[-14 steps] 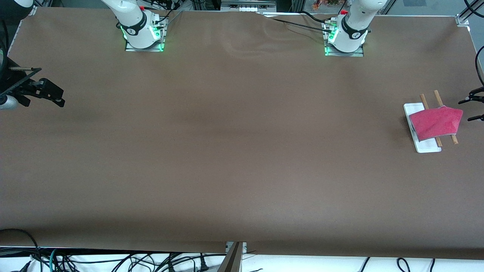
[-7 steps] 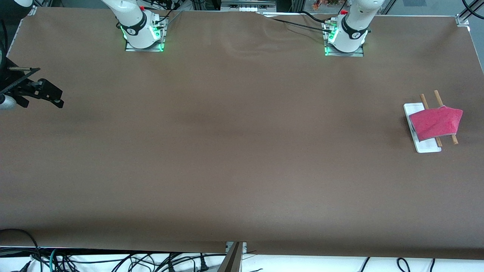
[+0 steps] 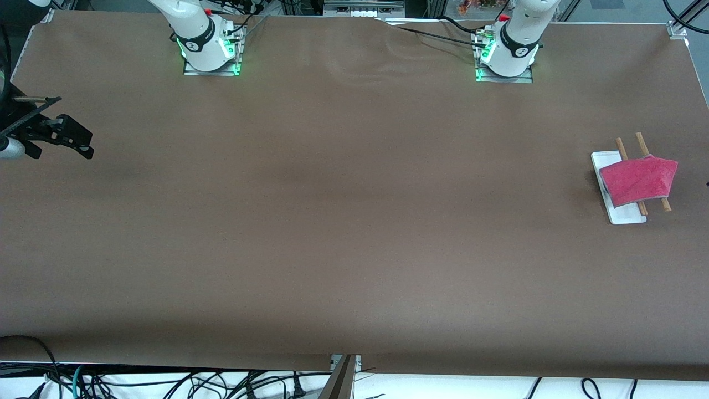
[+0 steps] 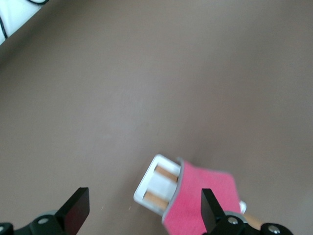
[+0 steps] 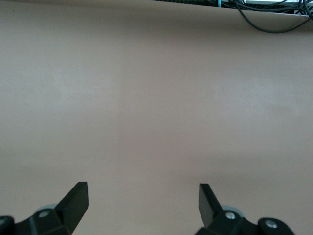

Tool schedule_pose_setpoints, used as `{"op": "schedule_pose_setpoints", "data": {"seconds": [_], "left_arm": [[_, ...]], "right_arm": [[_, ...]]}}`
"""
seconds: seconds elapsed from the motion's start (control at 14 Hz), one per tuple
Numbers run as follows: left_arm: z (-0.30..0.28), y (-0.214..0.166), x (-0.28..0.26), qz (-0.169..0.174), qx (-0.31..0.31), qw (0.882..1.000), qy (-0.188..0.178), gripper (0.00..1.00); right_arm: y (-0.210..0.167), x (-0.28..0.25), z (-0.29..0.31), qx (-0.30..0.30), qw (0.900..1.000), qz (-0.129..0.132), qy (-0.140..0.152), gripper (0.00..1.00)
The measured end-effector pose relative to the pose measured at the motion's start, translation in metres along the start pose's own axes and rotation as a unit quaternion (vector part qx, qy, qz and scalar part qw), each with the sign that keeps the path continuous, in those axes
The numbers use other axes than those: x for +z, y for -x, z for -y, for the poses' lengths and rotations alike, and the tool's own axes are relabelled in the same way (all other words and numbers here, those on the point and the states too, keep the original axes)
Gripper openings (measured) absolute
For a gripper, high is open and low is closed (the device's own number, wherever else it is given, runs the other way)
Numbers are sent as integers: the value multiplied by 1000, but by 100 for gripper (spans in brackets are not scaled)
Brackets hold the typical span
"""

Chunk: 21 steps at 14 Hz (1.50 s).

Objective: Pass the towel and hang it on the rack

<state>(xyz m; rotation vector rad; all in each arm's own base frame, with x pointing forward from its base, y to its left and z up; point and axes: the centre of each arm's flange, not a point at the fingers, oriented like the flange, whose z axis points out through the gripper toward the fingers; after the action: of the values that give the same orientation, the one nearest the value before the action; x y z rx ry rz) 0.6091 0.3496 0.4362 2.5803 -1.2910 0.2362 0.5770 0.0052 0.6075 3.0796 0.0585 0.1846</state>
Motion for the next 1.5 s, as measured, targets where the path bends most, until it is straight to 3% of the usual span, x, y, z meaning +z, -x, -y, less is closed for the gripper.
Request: {"op": "schedule_pose_setpoints", "data": {"seconds": [0.36,0.64,0.86,1.0,1.21,1.5], "left_arm": [[-37,-105,-7,45,-58,997,5,100],[-68,-161,-18,60,-99,993,-6,100],[-100,-198,-18,91,-138,986,-19,100],[-128,-219,-16,112,-161,980,-31,100],[-160,-229,-15,116,-178,975,-59,100],[-216,-255,-15,120,-267,952,-91,100]], "right_arm": [[-3,-3,0,0,1000,-8,0,100],[-4,-1,-1,0,1000,-6,1,100],[-7,0,-1,0,1000,-11,1,100],[-7,0,-1,0,1000,-12,1,100],[-7,0,-1,0,1000,-12,1,100],[-7,0,0,0,1000,-12,1,100]]}}
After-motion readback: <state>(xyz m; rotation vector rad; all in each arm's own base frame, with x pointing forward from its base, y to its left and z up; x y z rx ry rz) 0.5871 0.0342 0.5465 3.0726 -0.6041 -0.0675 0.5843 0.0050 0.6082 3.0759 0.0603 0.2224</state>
